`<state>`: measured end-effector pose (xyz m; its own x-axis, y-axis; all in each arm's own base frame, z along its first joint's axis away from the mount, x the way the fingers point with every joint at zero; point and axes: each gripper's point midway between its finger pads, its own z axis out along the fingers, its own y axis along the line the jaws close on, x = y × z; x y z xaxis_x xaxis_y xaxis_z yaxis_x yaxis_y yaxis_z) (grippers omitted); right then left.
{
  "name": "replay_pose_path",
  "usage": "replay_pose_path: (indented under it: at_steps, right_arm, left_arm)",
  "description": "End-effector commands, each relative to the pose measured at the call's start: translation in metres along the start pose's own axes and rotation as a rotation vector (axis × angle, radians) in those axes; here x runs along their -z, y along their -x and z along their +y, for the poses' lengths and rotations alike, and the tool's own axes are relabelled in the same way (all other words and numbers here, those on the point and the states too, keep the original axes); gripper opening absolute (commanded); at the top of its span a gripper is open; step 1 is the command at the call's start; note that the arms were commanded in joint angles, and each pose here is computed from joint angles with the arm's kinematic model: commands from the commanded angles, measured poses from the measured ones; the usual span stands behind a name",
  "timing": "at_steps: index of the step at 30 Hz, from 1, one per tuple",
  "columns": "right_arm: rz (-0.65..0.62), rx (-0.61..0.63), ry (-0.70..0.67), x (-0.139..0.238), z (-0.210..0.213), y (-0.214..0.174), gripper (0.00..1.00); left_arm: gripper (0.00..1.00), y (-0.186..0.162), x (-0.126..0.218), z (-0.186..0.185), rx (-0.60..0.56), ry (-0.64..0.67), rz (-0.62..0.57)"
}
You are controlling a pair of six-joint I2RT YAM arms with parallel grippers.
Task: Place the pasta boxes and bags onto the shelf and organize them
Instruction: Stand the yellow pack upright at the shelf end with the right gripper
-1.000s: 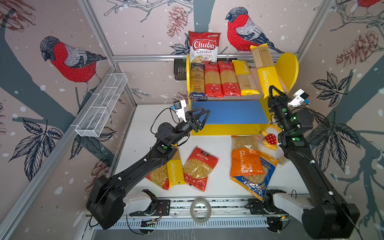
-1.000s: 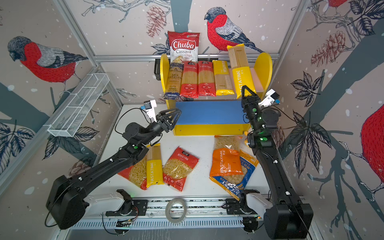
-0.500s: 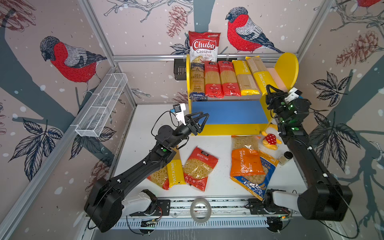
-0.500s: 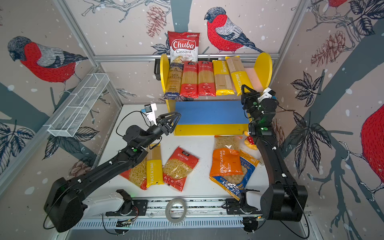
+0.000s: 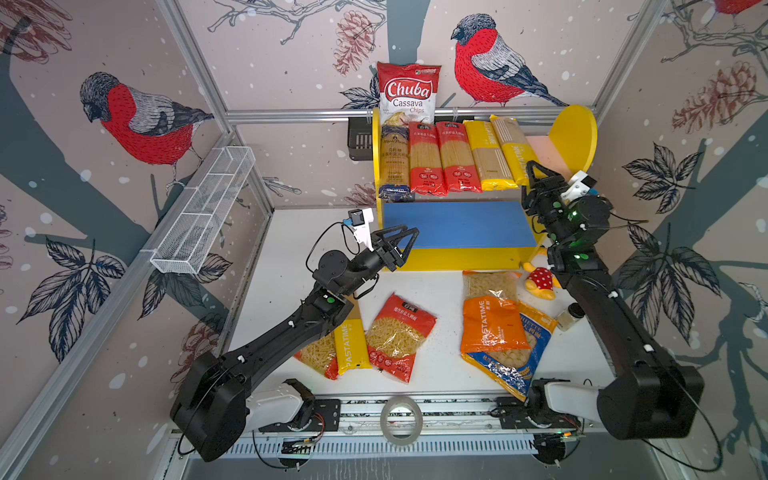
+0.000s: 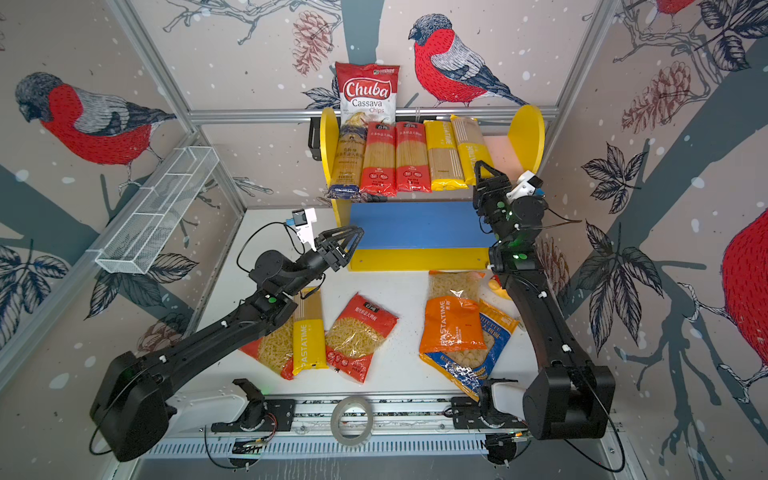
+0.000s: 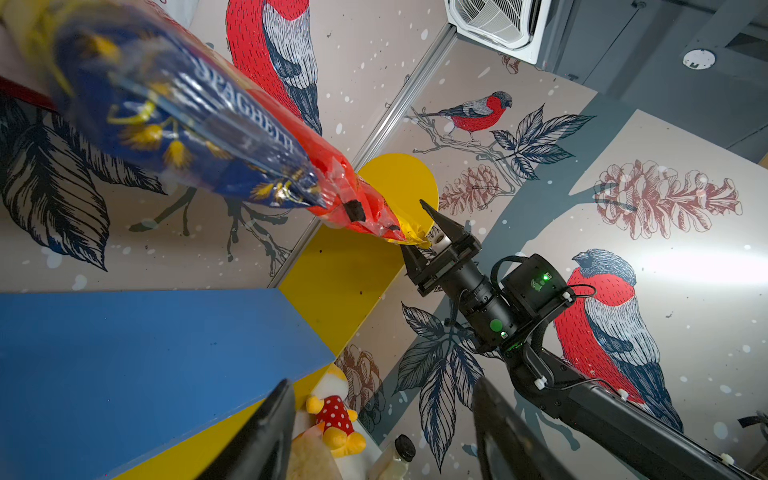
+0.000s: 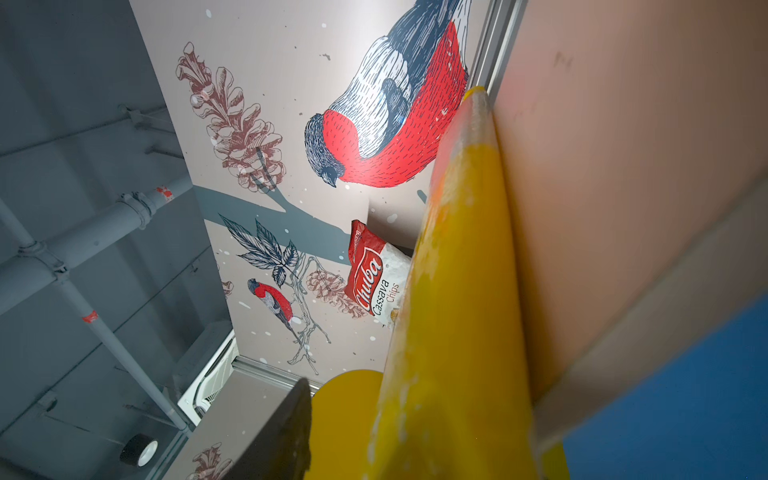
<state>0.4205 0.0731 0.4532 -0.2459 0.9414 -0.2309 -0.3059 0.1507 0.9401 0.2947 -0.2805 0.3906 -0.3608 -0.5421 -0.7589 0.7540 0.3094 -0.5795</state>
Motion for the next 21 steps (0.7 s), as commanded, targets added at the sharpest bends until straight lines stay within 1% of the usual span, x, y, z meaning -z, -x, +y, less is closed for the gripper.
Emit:
replay_pose_path:
  at_steps: [1, 6, 10, 14, 21]
  right_arm:
    - [-0.010, 0.028, 0.049, 0.003, 0.012, 0.002, 0.55]
    - [-0.014, 0.037, 0.051, 0.011, 0.017, 0.004, 0.58]
    - [0.005, 0.041, 0.044, 0.016, 0.014, -0.001, 0.67]
    - [-0.004, 0.052, 0.014, 0.027, 0.004, -0.003, 0.73]
    - [0.024, 0.088, -0.004, 0.041, 0.001, -0.016, 0.75]
  left_arm:
    - [0.67, 0.004, 0.001, -0.006, -0.019, -0.021, -0.018]
    - [0.67, 0.003, 0.005, -0.003, -0.037, 0.003, -0.017]
    - [0.67, 0.002, 0.010, 0.000, -0.052, 0.027, -0.012]
    - [0.67, 0.000, 0.014, 0.004, -0.061, 0.052, -0.007]
    - [0.67, -0.005, 0.017, 0.008, -0.078, 0.079, 0.013]
